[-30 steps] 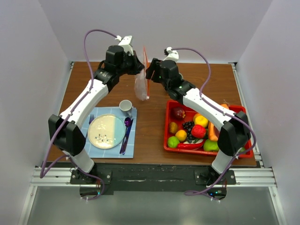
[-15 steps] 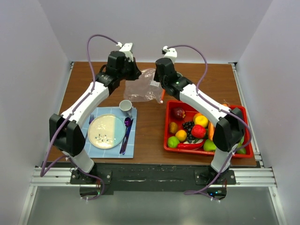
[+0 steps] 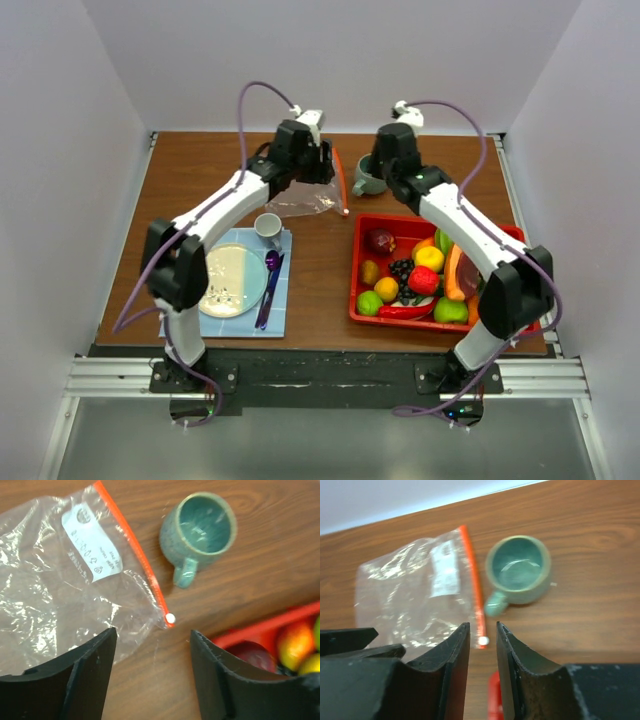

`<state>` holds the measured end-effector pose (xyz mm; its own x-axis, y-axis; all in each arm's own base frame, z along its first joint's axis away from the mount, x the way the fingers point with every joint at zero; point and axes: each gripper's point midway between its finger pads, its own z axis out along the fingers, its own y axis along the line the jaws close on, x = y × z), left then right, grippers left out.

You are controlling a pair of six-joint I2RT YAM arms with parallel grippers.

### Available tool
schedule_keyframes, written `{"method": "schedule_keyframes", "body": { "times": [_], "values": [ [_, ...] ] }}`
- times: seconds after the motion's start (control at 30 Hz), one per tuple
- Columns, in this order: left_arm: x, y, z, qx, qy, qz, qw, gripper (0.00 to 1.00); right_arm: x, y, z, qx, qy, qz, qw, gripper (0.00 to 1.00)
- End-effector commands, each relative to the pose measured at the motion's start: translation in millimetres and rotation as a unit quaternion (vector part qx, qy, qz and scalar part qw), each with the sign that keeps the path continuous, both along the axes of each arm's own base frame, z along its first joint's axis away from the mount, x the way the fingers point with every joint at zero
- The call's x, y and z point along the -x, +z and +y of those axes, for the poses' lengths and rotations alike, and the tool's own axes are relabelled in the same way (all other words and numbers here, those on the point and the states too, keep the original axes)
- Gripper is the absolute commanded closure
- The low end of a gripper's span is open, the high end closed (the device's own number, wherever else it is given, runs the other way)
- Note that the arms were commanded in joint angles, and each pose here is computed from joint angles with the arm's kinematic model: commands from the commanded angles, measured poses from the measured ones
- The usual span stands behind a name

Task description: Place the food in the zip-top bag and seal the zipper

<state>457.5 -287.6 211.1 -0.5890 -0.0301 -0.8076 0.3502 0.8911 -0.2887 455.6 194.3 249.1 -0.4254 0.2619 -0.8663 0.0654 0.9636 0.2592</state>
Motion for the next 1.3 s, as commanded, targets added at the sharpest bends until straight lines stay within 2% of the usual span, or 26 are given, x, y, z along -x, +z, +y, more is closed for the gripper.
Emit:
{"method": "schedule_keyframes", "body": {
  "times": [0.0,0.07,0.1,0.23,0.33,0.43,0.5,0.53,0.6,0.63,0.7,0.73,0.97,1.2,1.23,1.27],
  "values": [
    [-32,-41,10,-0.100,0.065,0.001,0.993,0.30,18,25,-20,-0.033,-0.005,-0.023,0.999,0.66],
    [-46,-44,24,-0.147,0.094,-0.008,0.985,0.24,26,28,-30,-0.030,-0.011,-0.025,0.999,0.64],
    [-51,-67,26,-0.173,0.095,0.006,0.980,0.22,29,29,-33,-0.030,-0.012,-0.026,0.999,0.62],
    [-63,-95,24,-0.209,0.087,0.016,0.974,0.14,39,34,-37,-0.037,-0.005,-0.032,0.999,0.58],
    [-73,-110,22,-0.222,0.090,0.020,0.971,0.13,40,33,-33,-0.045,0.004,-0.028,0.999,0.58],
    [-80,-125,22,-0.235,0.096,0.017,0.967,0.18,40,25,-25,-0.055,0.018,-0.018,0.998,0.58],
    [-82,-131,24,-0.237,0.099,0.014,0.966,0.26,39,21,-24,-0.057,0.021,-0.014,0.998,0.58],
    [-82,-137,25,-0.238,0.101,0.011,0.966,0.40,39,17,-23,-0.058,0.021,-0.010,0.998,0.58],
    [-83,-141,28,-0.241,0.104,0.009,0.965,0.58,40,15,-21,-0.060,0.026,-0.008,0.998,0.58],
    [-82,-145,29,-0.242,0.103,0.008,0.965,0.74,40,12,-20,-0.059,0.028,-0.005,0.998,0.58],
    [-86,-134,30,-0.232,0.107,-0.006,0.967,0.88,39,8,-19,-0.059,0.029,0.000,0.998,0.58],
    [-85,-132,32,-0.231,0.107,-0.008,0.967,1.00,39,8,-18,-0.059,0.031,-0.001,0.998,0.58],
    [-95,-57,52,-0.159,0.105,-0.056,0.980,1.00,33,7,-10,-0.059,0.046,0.004,0.997,0.58],
    [-99,-44,78,-0.171,0.101,-0.048,0.979,1.00,31,5,-2,-0.065,0.061,0.013,0.996,0.57],
    [-99,-43,74,-0.162,0.087,-0.045,0.982,0.95,30,4,-2,-0.065,0.062,0.014,0.996,0.57],
    [-97,-46,63,-0.152,0.069,-0.038,0.985,0.81,30,3,0,-0.065,0.064,0.015,0.996,0.57]
  ]
}}
